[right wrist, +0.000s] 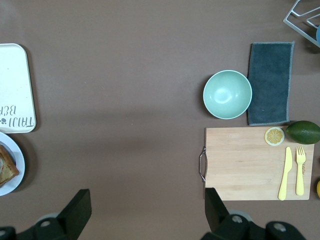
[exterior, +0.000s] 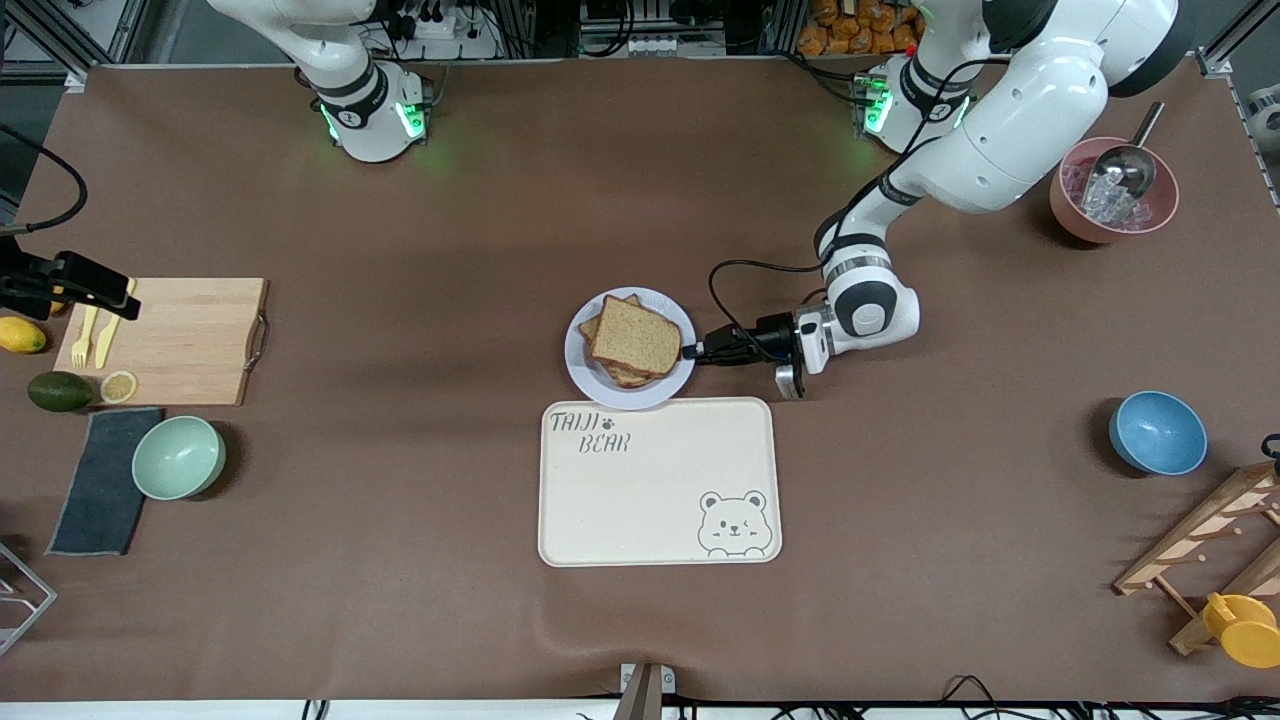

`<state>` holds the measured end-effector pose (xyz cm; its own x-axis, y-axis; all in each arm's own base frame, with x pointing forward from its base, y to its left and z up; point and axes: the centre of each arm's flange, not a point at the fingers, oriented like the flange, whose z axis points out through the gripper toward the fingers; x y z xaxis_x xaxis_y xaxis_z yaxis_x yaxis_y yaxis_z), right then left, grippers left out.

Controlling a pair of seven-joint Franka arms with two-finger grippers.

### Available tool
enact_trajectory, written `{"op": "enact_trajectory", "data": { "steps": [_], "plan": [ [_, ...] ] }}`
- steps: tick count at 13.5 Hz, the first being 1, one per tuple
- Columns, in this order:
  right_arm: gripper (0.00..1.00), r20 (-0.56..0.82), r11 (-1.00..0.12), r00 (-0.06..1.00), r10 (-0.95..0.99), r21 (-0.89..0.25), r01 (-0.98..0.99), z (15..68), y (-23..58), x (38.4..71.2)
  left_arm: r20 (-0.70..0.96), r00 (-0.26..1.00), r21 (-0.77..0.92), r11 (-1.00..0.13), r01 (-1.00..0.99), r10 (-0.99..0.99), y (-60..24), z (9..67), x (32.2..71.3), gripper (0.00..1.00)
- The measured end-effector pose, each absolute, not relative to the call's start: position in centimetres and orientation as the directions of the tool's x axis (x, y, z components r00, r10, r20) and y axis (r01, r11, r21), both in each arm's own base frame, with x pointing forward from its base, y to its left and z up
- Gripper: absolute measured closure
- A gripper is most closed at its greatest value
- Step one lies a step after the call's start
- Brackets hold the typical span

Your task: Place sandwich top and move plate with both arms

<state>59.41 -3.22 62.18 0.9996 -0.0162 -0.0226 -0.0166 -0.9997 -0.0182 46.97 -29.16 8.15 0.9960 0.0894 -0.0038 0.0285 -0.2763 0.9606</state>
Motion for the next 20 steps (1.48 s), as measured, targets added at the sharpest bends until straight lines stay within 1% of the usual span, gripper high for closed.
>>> {"op": "enact_trajectory", "data": {
  "steps": [1,2,3,10,16,20],
  "plan": [
    [0.0,-0.023,-1.0,1.0,-0.016,-0.018,-0.016,62.1,-3.2,59.4,-0.004,0.996,0.961,-0.276,0.028,0.09,-29.2,8.1,47.0,0.84],
    [0.0,-0.024,-1.0,1.0,-0.016,-0.018,-0.016,62.1,-3.2,59.4,-0.004,0.996,0.961,-0.276,0.029,0.09,-29.2,8.1,47.0,0.89],
    [0.0,-0.025,-1.0,1.0,-0.016,-0.018,-0.016,62.1,-3.2,59.4,-0.002,0.996,0.961,-0.276,0.026,0.088,-29.2,8.0,47.0,0.96],
    [0.0,-0.031,-1.0,0.999,-0.018,-0.018,-0.018,61.7,-3.3,59.6,0.075,0.994,0.959,-0.279,-0.051,0.073,-29.0,8.1,47.3,0.96],
    [0.0,-0.034,-1.0,0.999,-0.019,-0.018,-0.02,61.6,-3.4,59.6,0.123,0.985,0.965,-0.245,-0.091,0.117,-28.6,9.9,50.0,0.96],
    [0.0,-0.035,-1.0,0.999,-0.019,-0.018,-0.02,61.5,-3.4,59.6,0.121,0.982,0.97,-0.227,-0.087,0.141,-28.4,10.6,50.8,0.96]
  ]
}}
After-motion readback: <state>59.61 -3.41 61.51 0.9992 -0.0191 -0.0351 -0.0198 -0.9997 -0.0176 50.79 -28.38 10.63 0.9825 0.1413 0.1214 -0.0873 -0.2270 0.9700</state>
